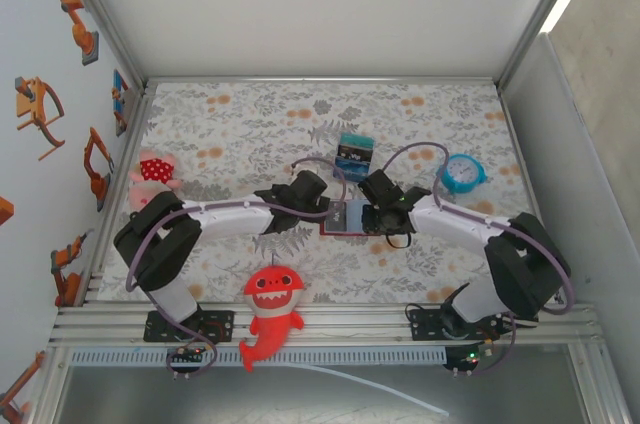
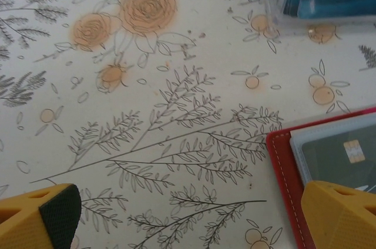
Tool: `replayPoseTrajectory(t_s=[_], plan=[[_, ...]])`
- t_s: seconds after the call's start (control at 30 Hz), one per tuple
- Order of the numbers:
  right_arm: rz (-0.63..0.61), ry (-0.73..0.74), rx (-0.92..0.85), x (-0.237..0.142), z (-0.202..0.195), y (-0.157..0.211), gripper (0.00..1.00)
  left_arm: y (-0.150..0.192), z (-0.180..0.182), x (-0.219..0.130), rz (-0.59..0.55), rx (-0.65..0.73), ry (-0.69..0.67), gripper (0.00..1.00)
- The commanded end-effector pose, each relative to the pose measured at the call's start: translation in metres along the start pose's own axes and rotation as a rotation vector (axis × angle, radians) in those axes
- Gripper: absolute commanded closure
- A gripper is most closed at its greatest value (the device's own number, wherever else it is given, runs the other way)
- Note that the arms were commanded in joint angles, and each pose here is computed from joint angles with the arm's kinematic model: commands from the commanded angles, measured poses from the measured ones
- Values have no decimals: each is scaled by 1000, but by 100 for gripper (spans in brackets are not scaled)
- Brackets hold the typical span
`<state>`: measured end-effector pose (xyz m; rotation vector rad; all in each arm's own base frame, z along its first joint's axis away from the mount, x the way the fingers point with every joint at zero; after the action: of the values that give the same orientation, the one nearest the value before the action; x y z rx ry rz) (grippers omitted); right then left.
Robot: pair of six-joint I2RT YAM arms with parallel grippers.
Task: Take the credit cards out of the card holder
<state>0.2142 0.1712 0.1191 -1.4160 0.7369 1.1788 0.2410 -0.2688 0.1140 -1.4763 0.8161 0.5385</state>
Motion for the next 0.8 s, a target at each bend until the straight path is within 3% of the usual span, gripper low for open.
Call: replayPoseTrajectory(t_s=[0.0, 0.1, 0.27, 0.77], plan=[[-39, 18, -9, -16, 1, -9, 73, -3, -11, 0, -12, 38, 2, 3], [-58, -23, -9, -20, 5, -13, 74, -2, -13, 2, -8, 24, -2, 3], [-87, -115, 0, -21, 13, -19, 84, 1, -7, 3, 1, -19, -12, 3], [-63, -283, 17, 1, 29, -39, 91, 16, 2, 11, 72, -37, -23, 3]])
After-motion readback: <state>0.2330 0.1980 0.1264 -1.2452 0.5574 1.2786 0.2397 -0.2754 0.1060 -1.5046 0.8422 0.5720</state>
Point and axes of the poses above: each hand's point on the last joint's axis, 136 mm out from that joint toward the fingers, its own x axis out along the fingers, its own z axis along the line the jaws close on, y = z × x, the point moved 8 cm from there along -x, back along the fingers, and after that the axes turned 14 degrees about -x, right-handed, at the moved point
